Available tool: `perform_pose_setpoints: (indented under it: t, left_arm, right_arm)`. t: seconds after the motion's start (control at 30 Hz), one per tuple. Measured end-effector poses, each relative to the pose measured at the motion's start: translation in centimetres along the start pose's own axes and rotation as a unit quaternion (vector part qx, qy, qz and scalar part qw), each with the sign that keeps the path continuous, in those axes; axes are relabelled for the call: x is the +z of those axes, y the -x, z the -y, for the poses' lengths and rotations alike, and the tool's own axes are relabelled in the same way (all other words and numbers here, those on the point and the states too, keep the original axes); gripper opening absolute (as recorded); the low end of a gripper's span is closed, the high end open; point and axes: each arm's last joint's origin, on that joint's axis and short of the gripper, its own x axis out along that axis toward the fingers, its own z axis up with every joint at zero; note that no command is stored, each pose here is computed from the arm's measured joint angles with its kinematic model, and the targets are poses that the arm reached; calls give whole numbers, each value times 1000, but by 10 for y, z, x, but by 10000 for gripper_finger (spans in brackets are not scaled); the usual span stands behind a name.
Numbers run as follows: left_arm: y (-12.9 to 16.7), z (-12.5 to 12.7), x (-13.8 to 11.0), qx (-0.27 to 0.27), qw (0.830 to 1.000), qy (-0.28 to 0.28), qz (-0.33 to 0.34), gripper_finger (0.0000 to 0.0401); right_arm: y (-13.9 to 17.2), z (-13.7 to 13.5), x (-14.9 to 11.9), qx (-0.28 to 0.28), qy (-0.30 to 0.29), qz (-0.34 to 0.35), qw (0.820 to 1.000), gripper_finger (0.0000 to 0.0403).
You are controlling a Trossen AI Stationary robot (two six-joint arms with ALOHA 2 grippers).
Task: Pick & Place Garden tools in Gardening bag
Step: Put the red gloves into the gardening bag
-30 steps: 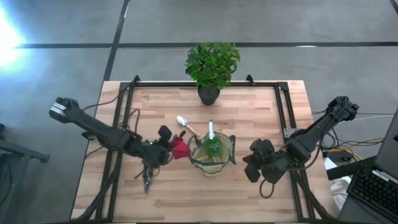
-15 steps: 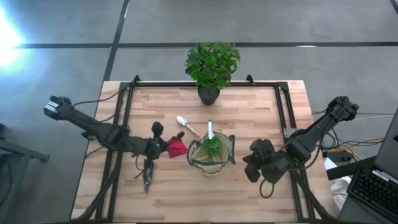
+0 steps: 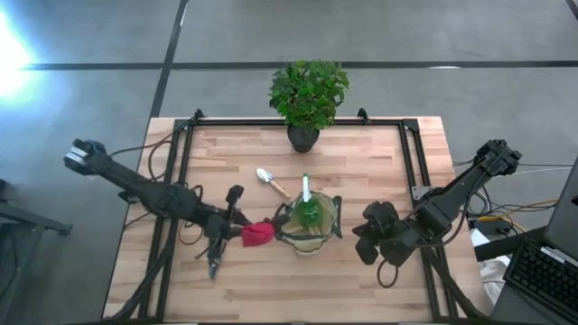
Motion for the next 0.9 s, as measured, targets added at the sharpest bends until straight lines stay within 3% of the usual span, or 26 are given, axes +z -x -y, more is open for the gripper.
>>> perform_pose_setpoints:
  t: [0.37,0.67,0.9]
  left_arm:
    - [-39,-5,-23,2,997,74,36,35]
    - [-64,-28,-51,37,994,102,-17,35]
    - [-77,-40,-82,-5,982,189,-14,35]
  right_arm:
    - [0,0,0,0,-1,1,1000,8]
    - [0,0,0,0,-1,1,1000,8]
    - [0,0,0,0,3,0,1000,8]
